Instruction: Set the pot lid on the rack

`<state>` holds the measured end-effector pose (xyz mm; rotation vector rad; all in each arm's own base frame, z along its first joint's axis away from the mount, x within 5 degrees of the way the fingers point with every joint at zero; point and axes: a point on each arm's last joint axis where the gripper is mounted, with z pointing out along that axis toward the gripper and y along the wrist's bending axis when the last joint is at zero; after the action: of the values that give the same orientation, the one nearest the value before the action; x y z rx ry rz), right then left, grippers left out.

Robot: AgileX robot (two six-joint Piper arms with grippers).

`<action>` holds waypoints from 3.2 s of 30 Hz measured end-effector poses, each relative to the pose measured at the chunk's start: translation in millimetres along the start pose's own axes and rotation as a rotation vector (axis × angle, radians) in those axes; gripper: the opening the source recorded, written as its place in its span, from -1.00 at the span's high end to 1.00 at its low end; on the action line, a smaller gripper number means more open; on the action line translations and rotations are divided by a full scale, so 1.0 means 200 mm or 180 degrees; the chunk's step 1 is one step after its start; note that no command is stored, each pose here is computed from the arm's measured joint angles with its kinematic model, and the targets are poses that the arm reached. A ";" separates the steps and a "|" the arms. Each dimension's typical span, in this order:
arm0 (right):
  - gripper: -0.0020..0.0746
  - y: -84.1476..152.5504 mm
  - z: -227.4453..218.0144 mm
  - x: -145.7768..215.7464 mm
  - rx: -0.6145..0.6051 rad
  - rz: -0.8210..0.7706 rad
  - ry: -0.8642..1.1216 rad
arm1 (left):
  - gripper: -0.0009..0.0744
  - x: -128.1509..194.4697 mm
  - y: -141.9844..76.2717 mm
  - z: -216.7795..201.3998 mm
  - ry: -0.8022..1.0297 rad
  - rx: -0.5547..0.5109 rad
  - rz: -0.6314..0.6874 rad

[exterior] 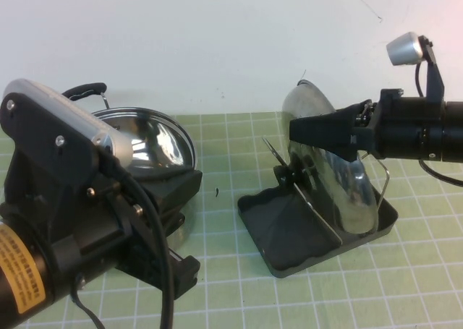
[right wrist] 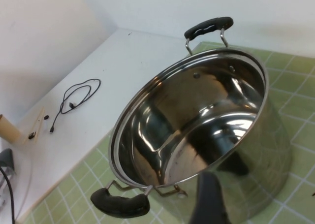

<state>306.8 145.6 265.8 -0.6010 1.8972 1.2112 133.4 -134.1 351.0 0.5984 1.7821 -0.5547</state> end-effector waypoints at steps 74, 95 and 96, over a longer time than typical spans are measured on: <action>0.95 0.59 -0.93 0.65 0.2385 -0.2191 0.0892 | 0.98 0.51 0.17 -0.38 -0.0162 -0.0471 0.0198; 0.95 0.59 -0.93 0.65 0.2358 -0.2164 0.0919 | 0.98 0.59 0.27 -0.60 -0.0247 -0.1355 -0.0175; 0.95 0.60 -0.93 0.65 0.2354 -0.2159 0.0914 | 0.98 0.60 0.27 -0.61 -0.0260 -0.1397 -0.0233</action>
<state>76.8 31.8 265.4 -0.9129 1.9403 -0.0261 49.3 -0.9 265.7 0.2046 1.7791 -0.2191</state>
